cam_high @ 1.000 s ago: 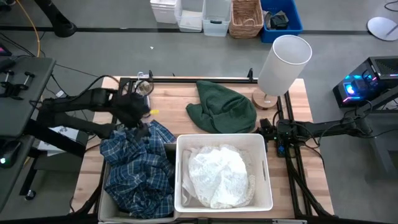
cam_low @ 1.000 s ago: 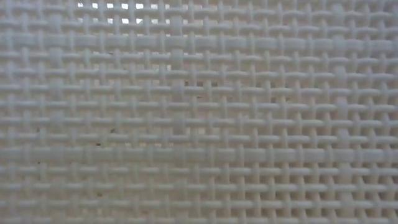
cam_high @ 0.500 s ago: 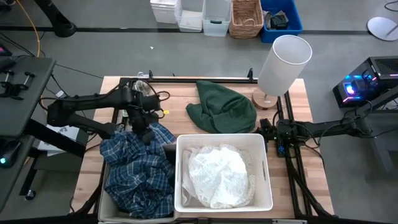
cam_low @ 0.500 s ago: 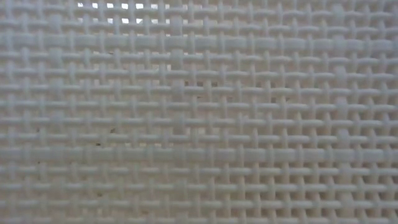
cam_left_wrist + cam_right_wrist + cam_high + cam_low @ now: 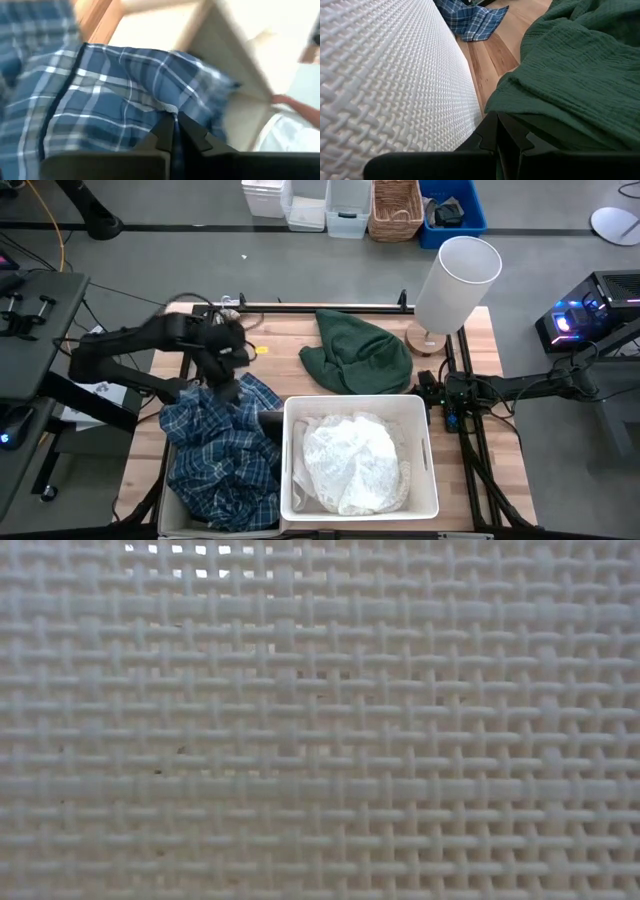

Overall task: Sort clothes
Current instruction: Put the blue checkered polo into the beige laundry organizer

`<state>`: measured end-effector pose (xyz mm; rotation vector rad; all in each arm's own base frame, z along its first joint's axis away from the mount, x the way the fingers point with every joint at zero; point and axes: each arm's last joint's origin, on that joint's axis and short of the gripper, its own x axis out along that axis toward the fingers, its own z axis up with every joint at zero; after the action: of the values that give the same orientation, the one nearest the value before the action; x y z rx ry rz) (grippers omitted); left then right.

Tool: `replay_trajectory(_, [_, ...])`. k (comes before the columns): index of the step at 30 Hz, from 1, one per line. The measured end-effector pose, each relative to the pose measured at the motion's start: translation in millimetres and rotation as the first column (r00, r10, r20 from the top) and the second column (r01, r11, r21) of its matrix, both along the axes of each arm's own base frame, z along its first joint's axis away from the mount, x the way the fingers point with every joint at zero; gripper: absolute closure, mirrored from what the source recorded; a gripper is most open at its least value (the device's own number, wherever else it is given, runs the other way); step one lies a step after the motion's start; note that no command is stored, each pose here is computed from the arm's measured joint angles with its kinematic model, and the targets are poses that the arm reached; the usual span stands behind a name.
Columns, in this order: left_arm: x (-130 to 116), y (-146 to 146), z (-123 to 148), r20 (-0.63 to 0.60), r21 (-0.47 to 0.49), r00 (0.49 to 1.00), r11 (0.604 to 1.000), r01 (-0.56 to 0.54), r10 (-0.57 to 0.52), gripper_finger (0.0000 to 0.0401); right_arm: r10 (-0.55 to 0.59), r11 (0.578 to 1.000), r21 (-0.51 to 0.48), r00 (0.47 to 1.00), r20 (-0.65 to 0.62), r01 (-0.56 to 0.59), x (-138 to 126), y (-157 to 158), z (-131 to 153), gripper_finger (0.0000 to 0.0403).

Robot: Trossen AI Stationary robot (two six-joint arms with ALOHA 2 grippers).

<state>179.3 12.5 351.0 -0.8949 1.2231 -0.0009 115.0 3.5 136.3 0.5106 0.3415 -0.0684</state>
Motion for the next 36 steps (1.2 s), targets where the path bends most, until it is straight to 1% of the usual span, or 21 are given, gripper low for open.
replay_trajectory(5, [-8, -13, 57, 0.195, 0.065, 0.981, 0.998, -0.006, -0.007, 0.04, 0.0, 1.0, 0.0, 1.0, 0.0, 0.0, 0, 0, 0, 0.0402])
replay_trajectory(8, [-11, -29, 84, 0.333, 0.086, 0.941, 0.996, 0.031, -0.058, 0.04, 0.0, 1.0, 0.0, 1.0, 0.0, 0.0, 0, 0, 0, 0.0402])
replay_trajectory(10, [-11, -46, 100, 0.446, 0.091, 0.887, 0.992, 0.084, -0.116, 0.04, 0.0, 1.0, 0.0, 1.0, 0.0, 0.0, 0, 0, 0, 0.0402])
replay_trajectory(11, [-10, -56, 107, 0.507, 0.09, 0.848, 0.988, 0.128, -0.156, 0.04, 0.0, 1.0, 0.0, 1.0, 0.0, 0.0, 0, 0, 0, 0.0402])
replay_trajectory(13, [-9, -80, 118, 0.627, 0.097, 0.746, 0.972, 0.214, -0.227, 0.0401, 0.0, 1.0, 0.0, 1.0, 0.0, 0.0, 0, 0, 0, 0.0402])
replay_trajectory(15, [-8, -106, 124, 0.709, 0.103, 0.652, 0.955, 0.278, -0.267, 0.0401, 0.0, 1.0, 0.0, 1.0, 0.0, 0.0, 0, 0, 0, 0.0402])
replay_trajectory(17, [-7, -133, 122, 0.747, 0.102, 0.595, 0.936, 0.338, -0.297, 0.0401, 0.0, 1.0, 0.0, 1.0, 0.0, 0.0, 0, 0, 0, 0.0402])
replay_trajectory(18, [-6, -146, 118, 0.748, 0.109, 0.584, 0.927, 0.36, -0.315, 0.0401, 0.0, 1.0, 0.0, 1.0, 0.0, 0.0, 0, 0, 0, 0.0402])
replay_trajectory(19, [-7, -159, 110, 0.732, 0.115, 0.597, 0.923, 0.368, -0.329, 0.0401, 0.0, 1.0, 0.0, 1.0, 0.0, 0.0, 0, 0, 0, 0.0402])
replay_trajectory(20, [-8, -171, 100, 0.701, 0.12, 0.626, 0.922, 0.367, -0.34, 0.0401, 0.0, 1.0, 0.0, 1.0, 0.0, 0.0, 0, 0, 0, 0.0402])
replay_trajectory(22, [-13, -191, 73, 0.611, 0.13, 0.706, 0.925, 0.357, -0.358, 0.0401, 0.0, 1.0, 0.0, 1.0, 0.0, 0.0, 0, 0, 0, 0.0402])
replay_trajectory(25, [-26, -211, 19, 0.412, 0.151, 0.845, 0.94, 0.306, -0.341, 0.0401, 0.0, 1.0, 0.0, 1.0, 0.0, 0.0, 0, 0, 0, 0.0402])
replay_trajectory(27, [-37, -215, -16, 0.295, 0.158, 0.915, 0.959, 0.237, -0.275, 0.0401, 0.0, 1.0, 0.0, 1.0, 0.0, 0.0, 0, 0, 0, 0.0402])
replay_trajectory(29, [-47, -212, -48, 0.19, 0.151, 0.972, 0.982, 0.114, -0.142, 0.0401, 0.0, 1.0, 0.0, 1.0, 0.0, 0.0, 0, 0, 0, 0.0402])
replay_trajectory(31, [-56, -208, -81, 0.073, 0.15, 0.997, 0.989, -0.008, -0.003, 0.0401, 0.0, 1.0, 0.0, 1.0, 0.0, 0.0, 0, 0, 0, 0.0402])
replay_trajectory(33, [-62, -204, -112, -0.05, 0.136, 0.994, 0.987, -0.087, 0.095, 0.0401, 0.0, 1.0, 0.0, 1.0, 0.0, 0.0, 0, 0, 0, 0.0402])
replay_trajectory(35, [-64, -203, -133, -0.118, 0.088, 0.986, 0.99, -0.112, 0.122, 0.0401, 0.0, 1.0, 0.0, 1.0, 0.0, 0.0, 0, 0, 0, 0.0402])
replay_trajectory(36, [-63, -204, -139, -0.117, 0.06, 0.986, 0.992, -0.114, 0.12, 0.0401, 0.0, 1.0, 0.0, 1.0, 0.0, 0.0, 0, 0, 0, 0.0402])
